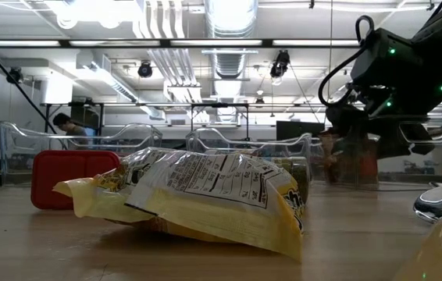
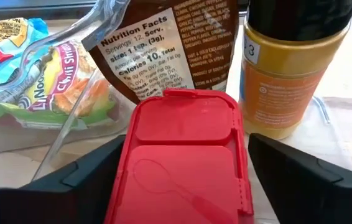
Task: Pick & Place Food Item
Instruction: Put the red seasoning can into the right transparent bin, then put the green spoon into the left transparent bin
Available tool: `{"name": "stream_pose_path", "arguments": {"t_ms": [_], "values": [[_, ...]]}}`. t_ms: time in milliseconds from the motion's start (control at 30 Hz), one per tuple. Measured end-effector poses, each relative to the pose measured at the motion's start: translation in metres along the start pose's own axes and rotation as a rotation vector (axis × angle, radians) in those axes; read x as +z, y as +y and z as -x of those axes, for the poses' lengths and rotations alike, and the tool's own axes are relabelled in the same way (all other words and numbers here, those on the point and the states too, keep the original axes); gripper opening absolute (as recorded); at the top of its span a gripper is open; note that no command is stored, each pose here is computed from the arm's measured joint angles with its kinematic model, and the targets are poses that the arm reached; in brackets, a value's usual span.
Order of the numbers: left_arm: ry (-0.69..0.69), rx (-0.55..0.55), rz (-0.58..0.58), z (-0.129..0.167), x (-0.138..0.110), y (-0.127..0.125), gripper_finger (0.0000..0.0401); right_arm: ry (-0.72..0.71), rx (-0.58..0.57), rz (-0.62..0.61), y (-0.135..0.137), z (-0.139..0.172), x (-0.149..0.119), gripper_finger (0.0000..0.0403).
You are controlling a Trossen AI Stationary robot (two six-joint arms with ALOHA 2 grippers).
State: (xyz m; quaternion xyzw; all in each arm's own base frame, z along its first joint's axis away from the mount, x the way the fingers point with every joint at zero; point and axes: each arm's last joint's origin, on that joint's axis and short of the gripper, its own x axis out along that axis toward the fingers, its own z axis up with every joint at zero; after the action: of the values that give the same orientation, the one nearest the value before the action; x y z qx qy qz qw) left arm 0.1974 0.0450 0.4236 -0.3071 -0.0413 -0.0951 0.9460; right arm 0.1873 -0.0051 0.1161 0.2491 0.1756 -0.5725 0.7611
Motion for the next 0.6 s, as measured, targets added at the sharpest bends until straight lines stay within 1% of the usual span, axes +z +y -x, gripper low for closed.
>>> {"name": "stream_pose_path", "arguments": {"t_ms": [133,233,333,433,500,600], "values": [[0.000,0.000,0.002,0.000,0.000,0.000,0.0399,0.011,0.006,-0.001,0.002,0.001,0.002,0.0334],[0.008,0.006,0.028,0.000,-0.001,0.001,0.0399,0.029,0.029,0.041,0.007,0.006,0.008,0.0335],[0.040,0.034,0.064,0.000,-0.004,0.003,0.0399,0.052,0.053,0.101,0.015,0.015,0.023,0.0335],[0.078,0.066,0.093,0.001,-0.008,0.006,0.0399,0.075,0.028,0.161,0.017,0.026,0.038,0.0336],[0.099,0.084,0.103,0.001,-0.011,0.008,0.0399,0.077,0.018,0.173,0.019,0.033,0.048,0.0336],[0.112,0.093,0.095,0.001,-0.012,0.009,0.0399,0.081,0.005,0.181,0.016,0.039,0.055,0.0336]]}}
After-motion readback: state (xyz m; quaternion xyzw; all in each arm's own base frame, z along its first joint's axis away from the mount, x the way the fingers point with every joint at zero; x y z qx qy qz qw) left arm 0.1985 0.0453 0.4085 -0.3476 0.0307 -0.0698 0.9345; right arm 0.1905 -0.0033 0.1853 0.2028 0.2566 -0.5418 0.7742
